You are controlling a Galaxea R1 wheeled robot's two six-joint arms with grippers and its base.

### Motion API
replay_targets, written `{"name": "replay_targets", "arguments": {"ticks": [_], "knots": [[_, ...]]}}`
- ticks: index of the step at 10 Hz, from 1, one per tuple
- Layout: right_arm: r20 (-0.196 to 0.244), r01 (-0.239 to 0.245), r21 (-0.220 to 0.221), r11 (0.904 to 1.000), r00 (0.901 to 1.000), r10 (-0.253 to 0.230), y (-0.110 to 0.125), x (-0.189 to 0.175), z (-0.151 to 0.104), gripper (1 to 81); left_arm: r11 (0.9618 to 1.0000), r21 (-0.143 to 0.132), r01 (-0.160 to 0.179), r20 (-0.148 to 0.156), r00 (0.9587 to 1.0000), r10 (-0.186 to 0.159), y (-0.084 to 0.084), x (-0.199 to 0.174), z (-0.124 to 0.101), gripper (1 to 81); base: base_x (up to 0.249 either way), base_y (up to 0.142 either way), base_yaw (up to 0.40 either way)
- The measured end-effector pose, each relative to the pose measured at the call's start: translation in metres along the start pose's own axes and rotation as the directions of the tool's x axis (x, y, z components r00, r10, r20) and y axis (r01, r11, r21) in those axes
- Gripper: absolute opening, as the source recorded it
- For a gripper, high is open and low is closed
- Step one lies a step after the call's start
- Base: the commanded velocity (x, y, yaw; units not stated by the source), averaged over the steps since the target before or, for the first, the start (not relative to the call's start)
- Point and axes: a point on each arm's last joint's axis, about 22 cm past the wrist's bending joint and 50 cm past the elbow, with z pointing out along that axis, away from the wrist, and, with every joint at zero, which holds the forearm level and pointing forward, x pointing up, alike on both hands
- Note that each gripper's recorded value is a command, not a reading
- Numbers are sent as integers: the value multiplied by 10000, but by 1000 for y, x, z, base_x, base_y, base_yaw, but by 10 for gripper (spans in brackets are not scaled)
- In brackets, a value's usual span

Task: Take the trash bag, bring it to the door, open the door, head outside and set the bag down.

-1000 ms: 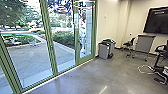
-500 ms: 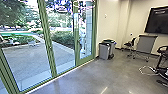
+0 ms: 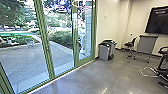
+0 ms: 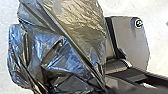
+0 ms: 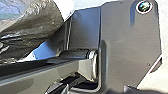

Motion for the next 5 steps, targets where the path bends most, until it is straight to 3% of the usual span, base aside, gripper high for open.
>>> {"name": "replay_targets", "arguments": {"ticks": [5], "knots": [[0, 4, -4, 10000, 10000, -4, 0, 0, 0, 811, 10000, 4, 0, -6, 10000, 0, 0, 0, 0, 10, 153, -64, 0]]}}
